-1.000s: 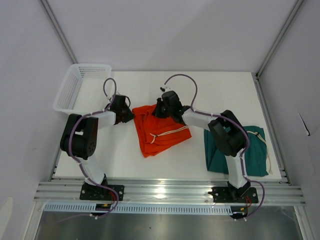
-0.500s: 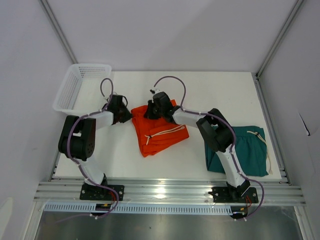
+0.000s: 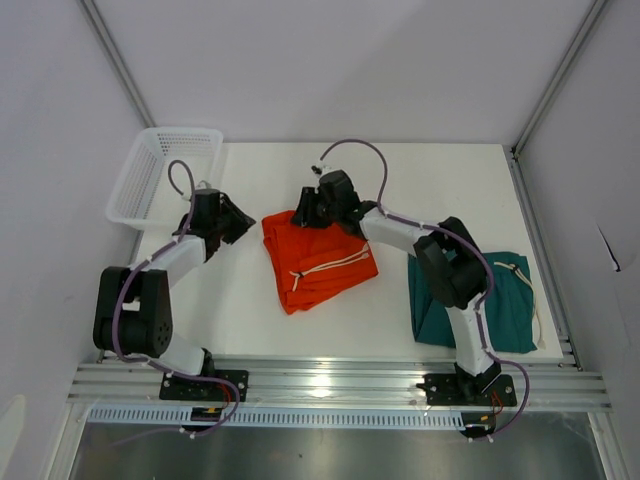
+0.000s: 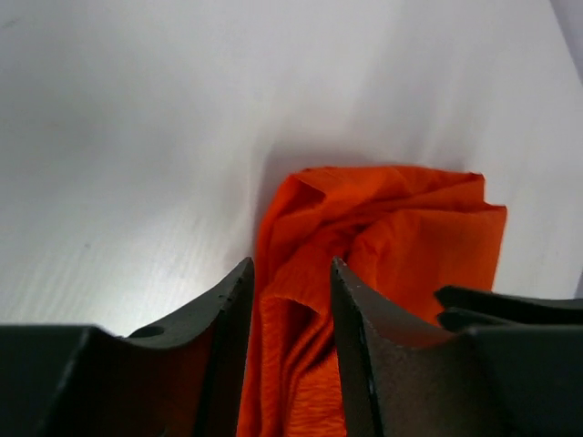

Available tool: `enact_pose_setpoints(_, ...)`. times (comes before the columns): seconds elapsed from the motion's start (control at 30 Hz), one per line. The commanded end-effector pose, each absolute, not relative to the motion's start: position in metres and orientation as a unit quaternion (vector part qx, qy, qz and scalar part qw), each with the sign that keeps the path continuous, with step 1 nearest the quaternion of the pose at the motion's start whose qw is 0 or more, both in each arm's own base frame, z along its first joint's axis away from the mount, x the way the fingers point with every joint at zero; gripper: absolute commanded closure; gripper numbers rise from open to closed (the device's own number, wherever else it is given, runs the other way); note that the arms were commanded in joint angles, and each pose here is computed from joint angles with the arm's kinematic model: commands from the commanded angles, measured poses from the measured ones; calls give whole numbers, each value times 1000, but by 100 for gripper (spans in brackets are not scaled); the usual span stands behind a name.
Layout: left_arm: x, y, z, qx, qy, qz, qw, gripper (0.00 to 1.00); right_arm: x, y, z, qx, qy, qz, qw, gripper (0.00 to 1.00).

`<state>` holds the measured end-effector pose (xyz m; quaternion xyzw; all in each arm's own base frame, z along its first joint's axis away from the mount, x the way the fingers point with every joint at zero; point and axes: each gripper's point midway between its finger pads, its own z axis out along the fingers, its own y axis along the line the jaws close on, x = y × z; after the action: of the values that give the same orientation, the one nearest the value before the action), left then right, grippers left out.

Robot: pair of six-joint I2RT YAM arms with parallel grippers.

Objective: Fold and stack the shorts
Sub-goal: Fold the shorts, then neatly place the folded shorts to the corner

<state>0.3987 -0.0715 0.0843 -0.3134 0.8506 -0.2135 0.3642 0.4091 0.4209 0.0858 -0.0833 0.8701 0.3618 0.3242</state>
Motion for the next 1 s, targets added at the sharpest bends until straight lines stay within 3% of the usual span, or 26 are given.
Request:
enact_pose_setpoints(0.0, 394, -100, 113, -280, 843, -257, 381, 57, 419, 396, 156, -80, 845, 380, 369, 57)
enact_pose_setpoints(0.13, 378, -116, 117, -258, 853, -248, 380, 45, 425, 358, 151, -61, 860, 356, 360, 52)
enact_pose_setpoints(0.17, 374, -124, 119, -249, 855, -251, 381, 42, 431, 343, 147, -50, 865, 347, 359, 46)
enact_pose_setpoints(0.33, 362, -146, 123, -217, 860, -256, 383, 42, 446, 301, 130, -33, 877, 339, 339, 42)
enact_pose_setpoints(0.6, 377, -172, 122, -189, 865, -280, 371, 58, 472, 275, 105, -17, 882, 353, 313, 43)
enact_pose_setpoints(0.73, 388, -178, 94, -189, 881, -267, 341, 66, 486, 276, 92, -12, 881, 367, 299, 42)
enact_pose_setpoints(0.97, 393, -164, 33, -214, 902, -225, 300, 73, 498, 280, 67, 1, 875, 398, 275, 41)
